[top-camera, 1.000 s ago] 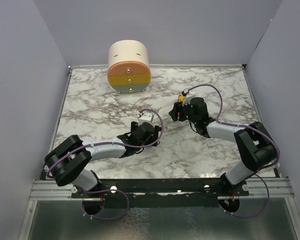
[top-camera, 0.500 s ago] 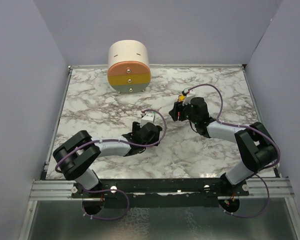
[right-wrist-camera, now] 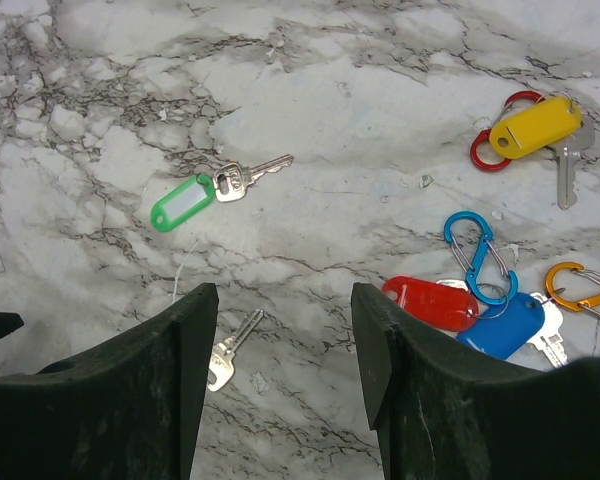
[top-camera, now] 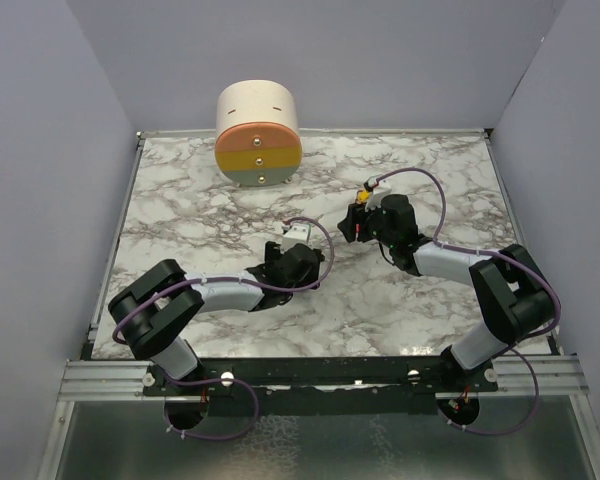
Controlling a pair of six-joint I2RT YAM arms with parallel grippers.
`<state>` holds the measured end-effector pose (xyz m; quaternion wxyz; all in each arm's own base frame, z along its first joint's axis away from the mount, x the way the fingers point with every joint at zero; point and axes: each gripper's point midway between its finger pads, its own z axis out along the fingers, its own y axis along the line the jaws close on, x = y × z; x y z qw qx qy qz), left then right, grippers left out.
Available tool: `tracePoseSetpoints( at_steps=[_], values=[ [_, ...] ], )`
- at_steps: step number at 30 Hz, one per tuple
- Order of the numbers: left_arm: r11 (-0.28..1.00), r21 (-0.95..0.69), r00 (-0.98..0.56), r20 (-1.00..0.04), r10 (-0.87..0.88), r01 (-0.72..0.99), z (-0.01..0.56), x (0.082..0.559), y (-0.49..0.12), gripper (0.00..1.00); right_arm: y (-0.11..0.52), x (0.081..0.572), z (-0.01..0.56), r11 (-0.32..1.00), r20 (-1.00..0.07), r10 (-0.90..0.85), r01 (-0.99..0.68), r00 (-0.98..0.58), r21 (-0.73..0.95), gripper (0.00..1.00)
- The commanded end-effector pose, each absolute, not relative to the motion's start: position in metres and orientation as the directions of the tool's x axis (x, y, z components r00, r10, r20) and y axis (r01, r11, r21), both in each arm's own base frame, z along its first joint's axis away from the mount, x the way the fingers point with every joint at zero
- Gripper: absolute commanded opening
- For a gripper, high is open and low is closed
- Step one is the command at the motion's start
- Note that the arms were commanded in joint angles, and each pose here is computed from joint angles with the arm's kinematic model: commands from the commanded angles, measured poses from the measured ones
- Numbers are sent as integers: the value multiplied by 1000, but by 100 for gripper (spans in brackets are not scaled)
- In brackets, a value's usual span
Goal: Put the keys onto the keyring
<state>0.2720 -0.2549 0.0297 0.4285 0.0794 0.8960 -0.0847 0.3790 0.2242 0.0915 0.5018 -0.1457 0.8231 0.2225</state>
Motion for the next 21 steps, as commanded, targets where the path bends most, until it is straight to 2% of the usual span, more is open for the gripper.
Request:
tracePoseSetpoints(
  at_steps=[1, 21],
  values=[
    [981, -82, -594, -803, 41, 178, 37, 282, -248, 87, 229, 378, 103, 844, -902, -16, -489, -432, 219, 56],
    [990, -84, -598, -802, -2, 110, 37, 285, -212, 87, 230, 378, 101, 844, -900, -16, -488, -436, 222, 56]
  ],
)
